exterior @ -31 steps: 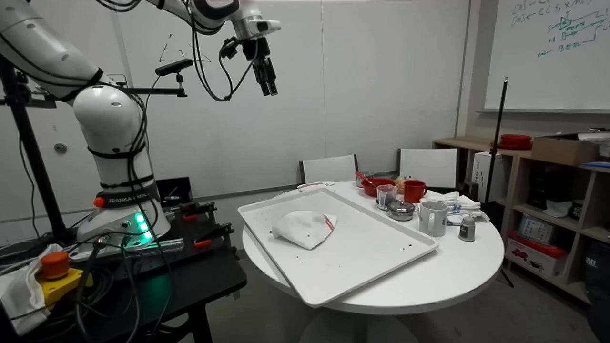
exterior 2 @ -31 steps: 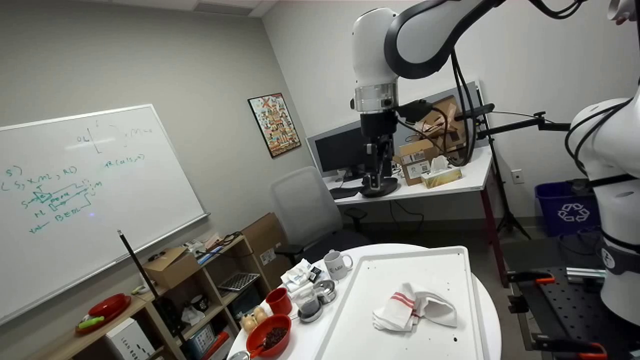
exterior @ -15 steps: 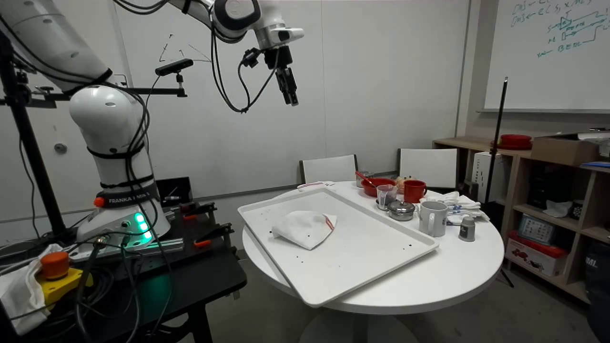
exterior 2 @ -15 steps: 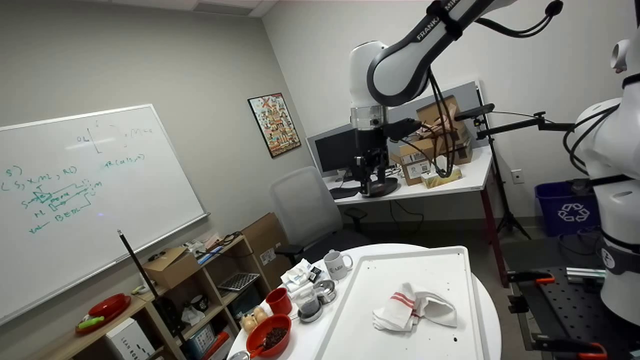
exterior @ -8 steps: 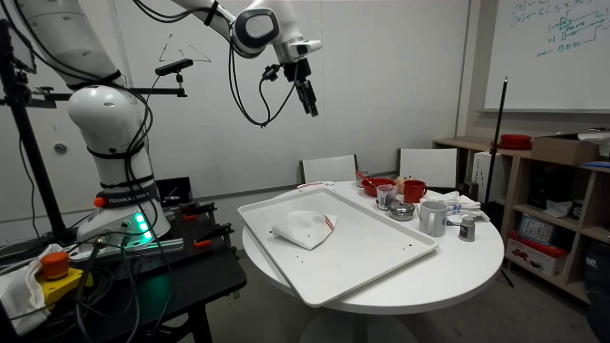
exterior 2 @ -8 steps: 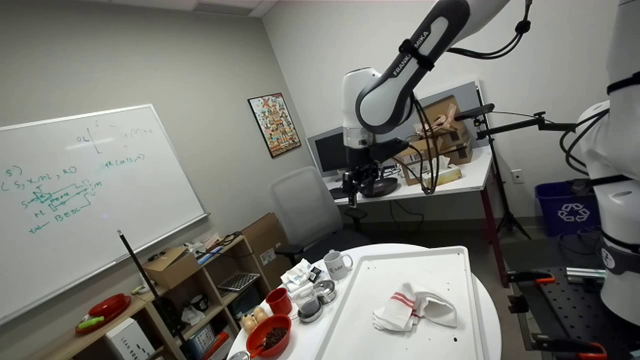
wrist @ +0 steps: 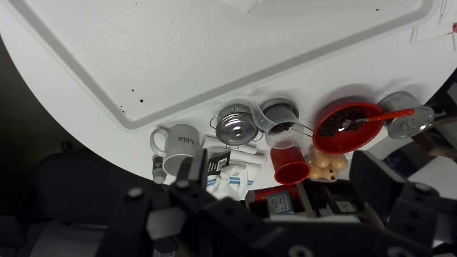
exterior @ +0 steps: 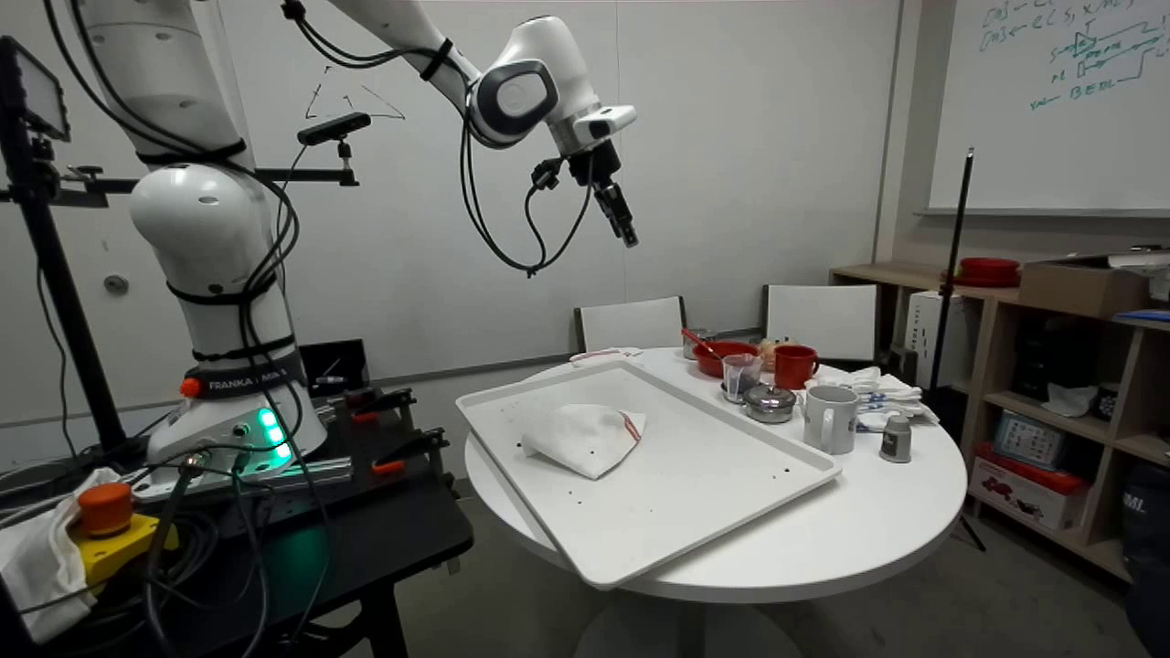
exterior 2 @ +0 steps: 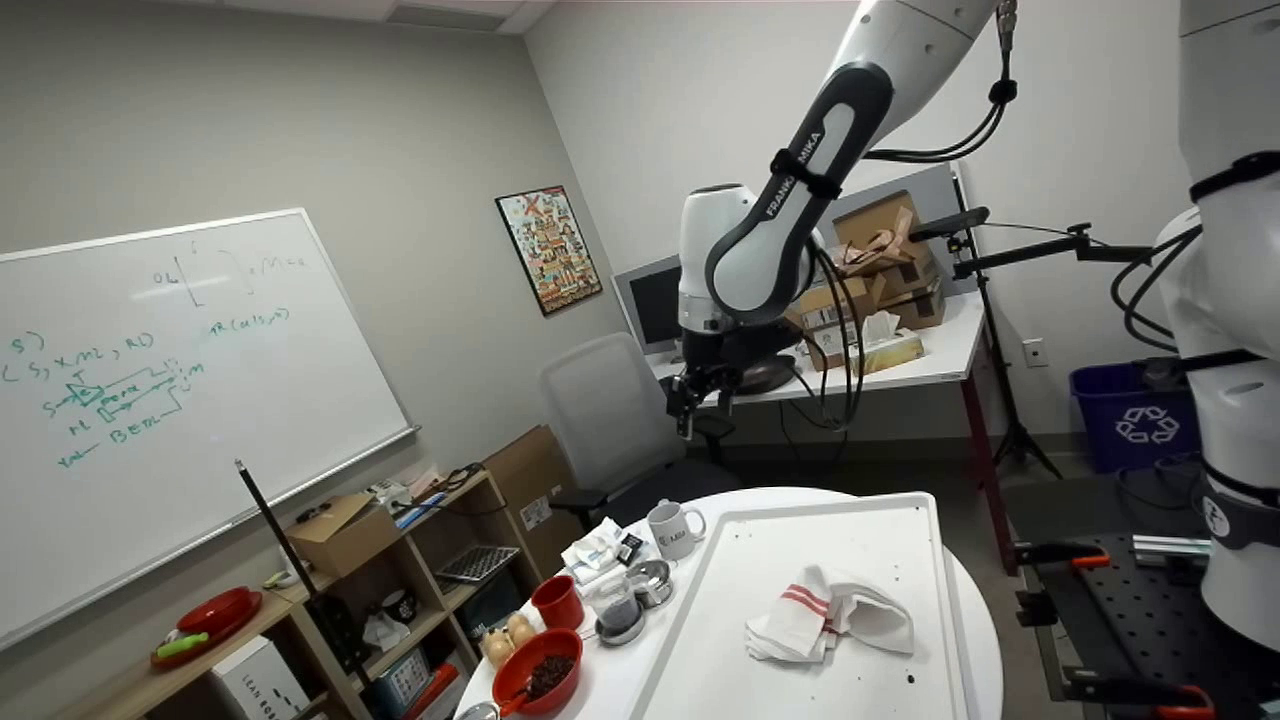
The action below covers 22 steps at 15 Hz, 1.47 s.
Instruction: Wipe the tray with the white towel
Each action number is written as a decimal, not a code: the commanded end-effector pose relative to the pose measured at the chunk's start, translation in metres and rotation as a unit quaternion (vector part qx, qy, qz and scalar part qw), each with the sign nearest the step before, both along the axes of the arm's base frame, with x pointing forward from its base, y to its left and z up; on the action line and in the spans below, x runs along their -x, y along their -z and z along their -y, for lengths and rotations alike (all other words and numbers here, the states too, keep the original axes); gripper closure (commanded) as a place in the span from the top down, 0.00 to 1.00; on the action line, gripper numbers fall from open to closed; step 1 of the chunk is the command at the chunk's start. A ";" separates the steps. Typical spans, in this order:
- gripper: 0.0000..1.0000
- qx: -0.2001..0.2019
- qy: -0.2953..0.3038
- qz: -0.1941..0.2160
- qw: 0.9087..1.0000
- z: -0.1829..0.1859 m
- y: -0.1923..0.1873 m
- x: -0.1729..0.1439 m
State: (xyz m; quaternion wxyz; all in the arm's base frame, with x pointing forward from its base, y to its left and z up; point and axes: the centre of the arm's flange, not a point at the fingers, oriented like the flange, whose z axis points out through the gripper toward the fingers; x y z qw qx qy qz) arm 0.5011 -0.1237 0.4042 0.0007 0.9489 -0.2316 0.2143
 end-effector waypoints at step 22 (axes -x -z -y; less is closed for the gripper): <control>1.00 -0.070 0.032 -0.133 0.988 -0.010 0.103 -0.003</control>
